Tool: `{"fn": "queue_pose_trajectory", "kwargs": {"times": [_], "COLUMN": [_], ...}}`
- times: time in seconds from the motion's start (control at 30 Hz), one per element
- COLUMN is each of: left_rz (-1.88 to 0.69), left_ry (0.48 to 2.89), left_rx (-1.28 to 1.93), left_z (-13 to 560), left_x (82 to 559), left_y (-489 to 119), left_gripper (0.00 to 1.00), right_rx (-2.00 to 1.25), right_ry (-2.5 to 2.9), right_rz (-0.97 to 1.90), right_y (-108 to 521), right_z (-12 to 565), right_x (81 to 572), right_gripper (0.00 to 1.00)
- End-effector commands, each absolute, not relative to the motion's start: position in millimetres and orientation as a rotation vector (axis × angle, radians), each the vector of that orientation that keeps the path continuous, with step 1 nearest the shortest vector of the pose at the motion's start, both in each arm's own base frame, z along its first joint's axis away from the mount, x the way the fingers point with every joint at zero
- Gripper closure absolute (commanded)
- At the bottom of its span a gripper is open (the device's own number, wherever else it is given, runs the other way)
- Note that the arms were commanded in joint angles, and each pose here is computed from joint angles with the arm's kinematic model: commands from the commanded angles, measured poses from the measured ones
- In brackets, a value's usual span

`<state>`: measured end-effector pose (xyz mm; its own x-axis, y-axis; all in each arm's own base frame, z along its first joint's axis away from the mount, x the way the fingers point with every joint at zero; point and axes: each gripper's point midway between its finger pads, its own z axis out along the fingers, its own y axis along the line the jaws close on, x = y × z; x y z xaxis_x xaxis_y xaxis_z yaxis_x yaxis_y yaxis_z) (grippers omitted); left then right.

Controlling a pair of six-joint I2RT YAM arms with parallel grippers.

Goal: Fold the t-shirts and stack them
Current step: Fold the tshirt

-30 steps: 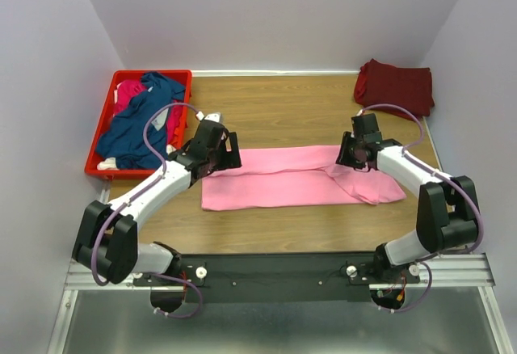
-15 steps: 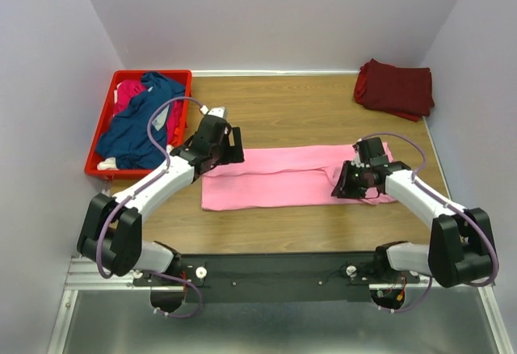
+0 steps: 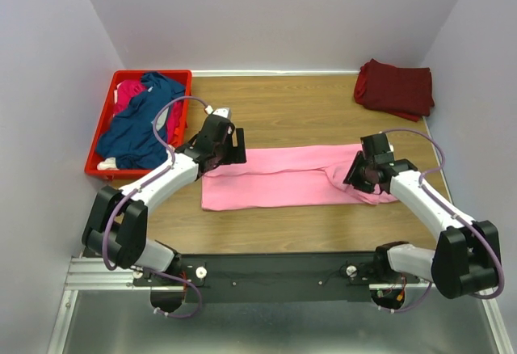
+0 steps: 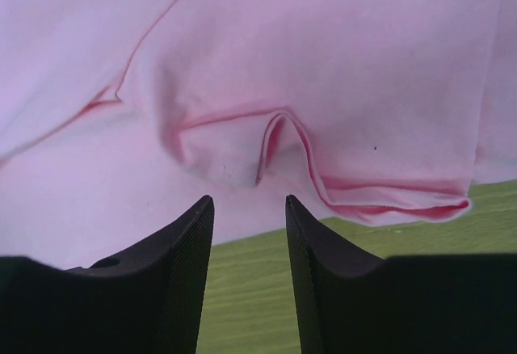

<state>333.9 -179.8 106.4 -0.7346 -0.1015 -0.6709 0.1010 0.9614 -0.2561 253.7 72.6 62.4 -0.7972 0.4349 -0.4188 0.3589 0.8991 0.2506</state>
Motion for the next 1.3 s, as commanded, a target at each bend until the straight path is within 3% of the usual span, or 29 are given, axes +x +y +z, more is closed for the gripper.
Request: {"fn": "queue_pose_trajectory", "kwargs": {"times": [0.0, 0.47, 0.87, 0.97, 1.1, 1.27], "left_rz": [-0.380, -0.360, -0.358, -0.361, -0.359, -0.356], "left_ry": [2.341, 2.360, 2.366, 2.368, 2.369, 2.374], "left_rx": [0.037, 0.057, 0.052, 0.052, 0.050, 0.046], "left_z": [114, 108, 106, 106, 106, 105], "left_x": [340, 338, 337, 336, 335, 337], "left_y": [-187, -186, -185, -185, -185, -185], "left_gripper": [0.08, 0.08, 0.08, 0.08, 0.08, 0.08], "right_rx": [0.710, 0.728, 0.706, 0.702, 0.686, 0.637], "right_ry": [2.456, 2.503, 2.455, 2.464, 2.470, 2.524], "right_rz": [0.166, 0.265, 0.287, 0.291, 0.342, 0.558], "right_y": [61, 76, 78, 79, 85, 112], "right_z": [64, 25, 27, 25, 29, 40], "right_x": [269, 264, 277, 277, 274, 252], "right_gripper": [0.52, 0.57, 0.60, 0.67, 0.91, 0.99]}}
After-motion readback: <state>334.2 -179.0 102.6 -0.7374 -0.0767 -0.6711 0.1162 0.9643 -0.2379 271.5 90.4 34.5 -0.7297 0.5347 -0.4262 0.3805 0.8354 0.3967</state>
